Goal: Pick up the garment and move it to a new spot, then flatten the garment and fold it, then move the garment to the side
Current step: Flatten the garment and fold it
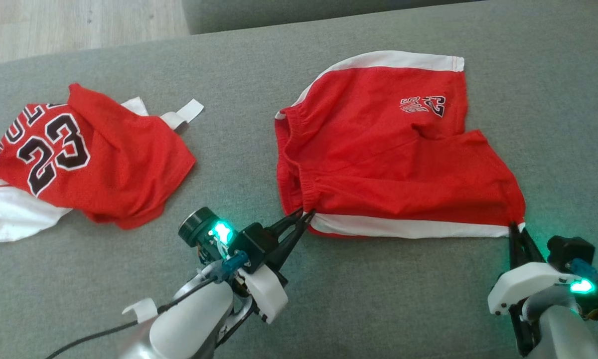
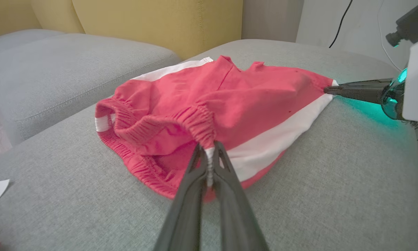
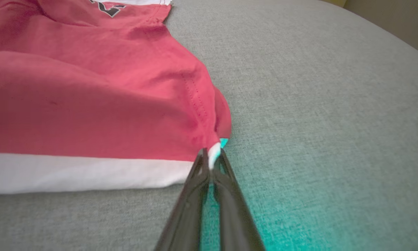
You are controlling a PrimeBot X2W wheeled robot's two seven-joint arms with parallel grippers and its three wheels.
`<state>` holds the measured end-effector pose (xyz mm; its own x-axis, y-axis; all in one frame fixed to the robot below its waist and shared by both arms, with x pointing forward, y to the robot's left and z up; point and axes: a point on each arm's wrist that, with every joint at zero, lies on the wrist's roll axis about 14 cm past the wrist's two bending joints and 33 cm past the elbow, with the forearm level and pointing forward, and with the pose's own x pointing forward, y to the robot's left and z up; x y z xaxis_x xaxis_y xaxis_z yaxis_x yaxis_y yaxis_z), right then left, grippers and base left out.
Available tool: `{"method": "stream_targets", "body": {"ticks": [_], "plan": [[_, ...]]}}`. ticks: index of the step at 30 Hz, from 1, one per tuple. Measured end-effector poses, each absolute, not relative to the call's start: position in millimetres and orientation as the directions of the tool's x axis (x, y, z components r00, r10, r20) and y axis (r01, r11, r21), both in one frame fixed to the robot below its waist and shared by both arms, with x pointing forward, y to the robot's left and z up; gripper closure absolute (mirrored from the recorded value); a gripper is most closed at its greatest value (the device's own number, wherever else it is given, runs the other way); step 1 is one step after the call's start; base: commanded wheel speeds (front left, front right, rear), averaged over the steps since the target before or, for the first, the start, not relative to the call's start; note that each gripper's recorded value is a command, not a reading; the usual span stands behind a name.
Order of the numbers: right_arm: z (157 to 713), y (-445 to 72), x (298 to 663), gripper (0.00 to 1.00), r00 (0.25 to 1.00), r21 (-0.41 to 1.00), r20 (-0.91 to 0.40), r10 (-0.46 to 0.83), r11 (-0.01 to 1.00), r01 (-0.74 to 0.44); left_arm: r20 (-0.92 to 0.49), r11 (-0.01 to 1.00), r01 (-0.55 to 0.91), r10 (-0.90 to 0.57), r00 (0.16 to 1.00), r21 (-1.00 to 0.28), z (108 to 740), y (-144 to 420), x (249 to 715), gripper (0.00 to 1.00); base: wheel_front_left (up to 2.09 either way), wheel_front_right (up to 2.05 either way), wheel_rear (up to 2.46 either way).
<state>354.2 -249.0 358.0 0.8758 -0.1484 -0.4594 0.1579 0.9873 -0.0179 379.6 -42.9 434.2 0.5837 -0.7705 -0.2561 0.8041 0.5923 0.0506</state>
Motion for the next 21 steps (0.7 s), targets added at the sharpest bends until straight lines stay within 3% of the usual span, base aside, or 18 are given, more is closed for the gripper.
{"method": "stream_targets", "body": {"ticks": [9, 16, 17, 21], "plan": [[385.5, -239.7, 365.9, 1.0, 0.924, 0.05, -0.36, -0.125, 0.987, 0.153, -0.228, 0.628, 0.775, -0.745, 0.627, 0.077, 448.7, -33.3, 385.0, 1.0, 0.0, 0.0, 0.0], [475.3, -216.2, 406.6, 1.0, 0.996, 0.137, -0.078, -0.053, 0.988, 0.064, -0.157, 0.654, 0.745, -0.729, 0.667, 0.129, 487.2, -21.3, 402.7, 1.0, 0.0, 0.0, 0.0], [475.3, -216.2, 406.6, 1.0, 0.996, 0.137, -0.078, -0.053, 0.988, 0.064, -0.157, 0.654, 0.745, -0.729, 0.667, 0.129, 487.2, -21.3, 402.7, 1.0, 0.0, 0.0, 0.0], [551.9, -203.5, 427.6, 1.0, 0.993, 0.156, 0.122, -0.004, 0.988, -0.015, -0.082, 0.65, 0.724, -0.729, 0.68, 0.23, 540.1, -18.8, 428.5, 1.0, 0.0, 0.0, 0.0]]}}
